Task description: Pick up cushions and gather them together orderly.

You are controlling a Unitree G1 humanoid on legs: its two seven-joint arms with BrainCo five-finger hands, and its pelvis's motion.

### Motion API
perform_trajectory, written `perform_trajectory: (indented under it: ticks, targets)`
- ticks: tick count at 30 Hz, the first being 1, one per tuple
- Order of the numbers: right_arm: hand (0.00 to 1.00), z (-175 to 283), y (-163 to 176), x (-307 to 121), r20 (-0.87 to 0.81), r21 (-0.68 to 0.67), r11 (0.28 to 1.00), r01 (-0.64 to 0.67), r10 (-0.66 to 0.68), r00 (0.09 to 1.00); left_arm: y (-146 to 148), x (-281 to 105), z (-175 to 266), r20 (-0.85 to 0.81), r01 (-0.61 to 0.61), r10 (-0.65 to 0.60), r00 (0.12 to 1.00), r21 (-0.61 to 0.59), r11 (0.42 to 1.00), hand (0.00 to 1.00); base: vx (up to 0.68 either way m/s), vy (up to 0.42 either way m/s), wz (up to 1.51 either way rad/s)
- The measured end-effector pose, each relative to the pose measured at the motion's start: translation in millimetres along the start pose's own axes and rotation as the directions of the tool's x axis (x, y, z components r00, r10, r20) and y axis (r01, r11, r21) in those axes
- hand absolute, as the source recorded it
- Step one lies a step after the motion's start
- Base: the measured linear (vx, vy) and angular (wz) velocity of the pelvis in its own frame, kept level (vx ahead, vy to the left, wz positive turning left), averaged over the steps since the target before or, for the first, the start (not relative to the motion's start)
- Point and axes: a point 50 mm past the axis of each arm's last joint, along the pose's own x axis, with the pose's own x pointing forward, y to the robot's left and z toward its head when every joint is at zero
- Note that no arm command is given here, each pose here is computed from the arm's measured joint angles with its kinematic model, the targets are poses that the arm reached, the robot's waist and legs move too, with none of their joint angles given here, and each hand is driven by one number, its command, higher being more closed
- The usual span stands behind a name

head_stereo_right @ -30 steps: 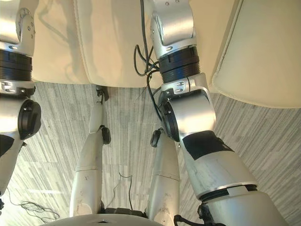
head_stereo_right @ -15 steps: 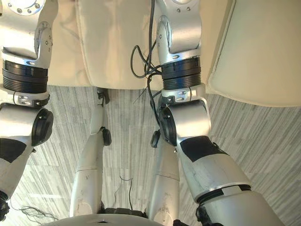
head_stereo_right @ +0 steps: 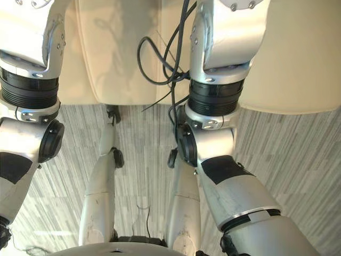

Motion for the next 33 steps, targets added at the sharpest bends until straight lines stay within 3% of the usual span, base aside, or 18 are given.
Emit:
perform_trajectory:
  ticks: [5, 6, 11, 18, 22, 28, 33]
  targets:
    - [1.0, 12, 2, -2, 0.035, 0.055, 0.998, 0.035, -0.037, 0.999, -4, 5, 14, 0.073, 0.018, -0.017, 0.997, -0.006, 1.0, 1.0, 0.02, -0.056, -0.07]
    - [0.0, 12, 2, -2, 0.03, 0.06, 0.997, 0.04, -0.042, 0.999, -5, 6, 16, 0.083, 0.02, -0.019, 0.996, -0.007, 1.0, 0.0, 0.02, -0.042, -0.05]
    - [0.0, 8, 6, 0, -0.015, 0.082, 0.995, 0.058, -0.057, 0.998, -9, 12, 9, 0.074, 0.043, -0.046, 0.996, 0.047, 0.998, 0.0, 0.02, -0.022, 0.0]
    - [0.0, -30, 11, 2, -0.139, -0.023, 0.999, 0.035, -0.037, 0.99, -7, 21, -12, 0.029, 0.062, -0.068, 0.997, 0.166, 0.984, 0.0, 0.01, -0.012, -0.02]
    - [0.0, -61, 13, -2, -0.251, -0.115, 0.993, -0.005, -0.024, 0.968, -2, 30, -37, -0.074, 0.099, -0.08, 0.994, 0.294, 0.951, 0.0, 0.01, 0.005, -0.02]
    - [0.0, -122, 0, -26, -0.564, -0.147, 0.977, -0.152, 0.043, 0.825, 11, 37, -63, -0.232, 0.18, -0.099, 0.968, 0.362, 0.915, 0.0, 0.05, 0.018, -0.06]
    - [0.0, -137, -20, -39, -0.627, -0.136, 0.952, -0.273, 0.13, 0.768, 19, 42, -67, -0.264, 0.179, -0.086, 0.961, 0.351, 0.919, 0.0, 0.08, 0.026, -0.07]
